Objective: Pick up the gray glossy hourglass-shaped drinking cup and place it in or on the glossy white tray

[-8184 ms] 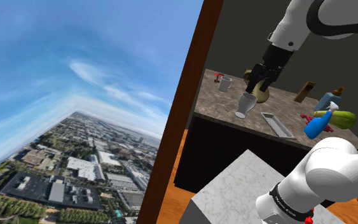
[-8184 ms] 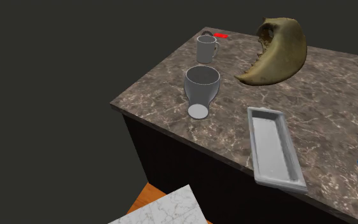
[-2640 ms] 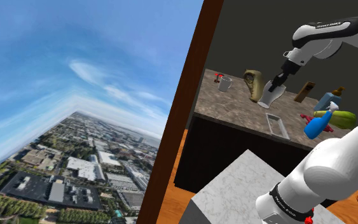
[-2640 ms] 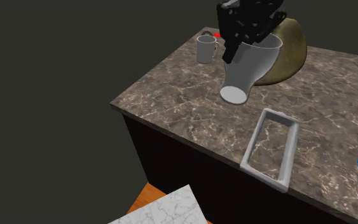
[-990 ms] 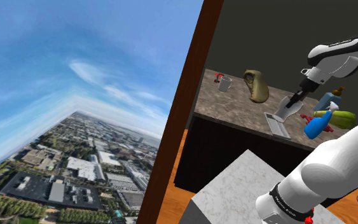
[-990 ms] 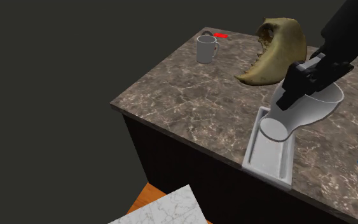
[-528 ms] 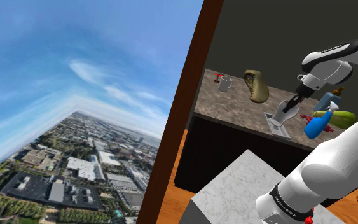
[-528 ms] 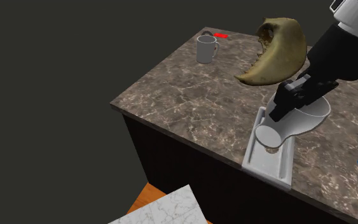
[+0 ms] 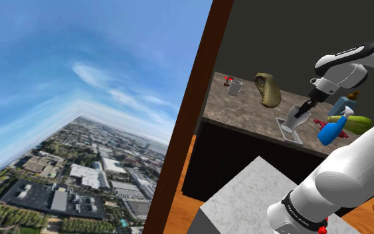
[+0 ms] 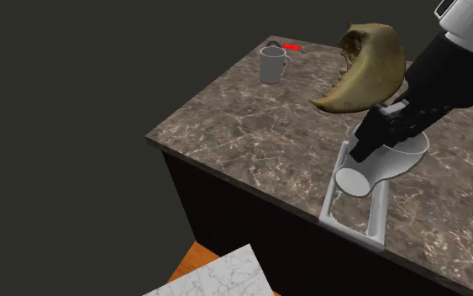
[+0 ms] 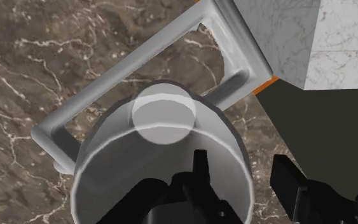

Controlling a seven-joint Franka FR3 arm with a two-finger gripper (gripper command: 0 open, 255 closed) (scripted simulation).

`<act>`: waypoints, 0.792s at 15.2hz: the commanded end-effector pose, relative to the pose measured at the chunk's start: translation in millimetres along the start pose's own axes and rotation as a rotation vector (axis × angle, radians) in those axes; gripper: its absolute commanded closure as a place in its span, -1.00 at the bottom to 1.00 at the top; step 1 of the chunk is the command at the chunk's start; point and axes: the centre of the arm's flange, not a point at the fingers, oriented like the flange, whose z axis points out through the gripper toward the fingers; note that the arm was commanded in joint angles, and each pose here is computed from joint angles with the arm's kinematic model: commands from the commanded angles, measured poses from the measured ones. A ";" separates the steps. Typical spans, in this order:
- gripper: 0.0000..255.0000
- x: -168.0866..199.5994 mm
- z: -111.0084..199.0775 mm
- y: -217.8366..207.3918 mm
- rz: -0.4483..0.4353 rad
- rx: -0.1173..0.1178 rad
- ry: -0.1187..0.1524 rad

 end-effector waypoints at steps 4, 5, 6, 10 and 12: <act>-1.00 0.0 -0.1 0.0 0.000 0.000 0.000; -1.00 0.0 -0.1 0.0 0.000 0.000 0.000; -1.00 0.0 -13.3 0.0 0.000 0.000 0.000; -1.00 0.0 -50.1 0.0 0.000 0.000 0.000; -1.00 0.0 -50.1 0.0 0.000 0.000 0.000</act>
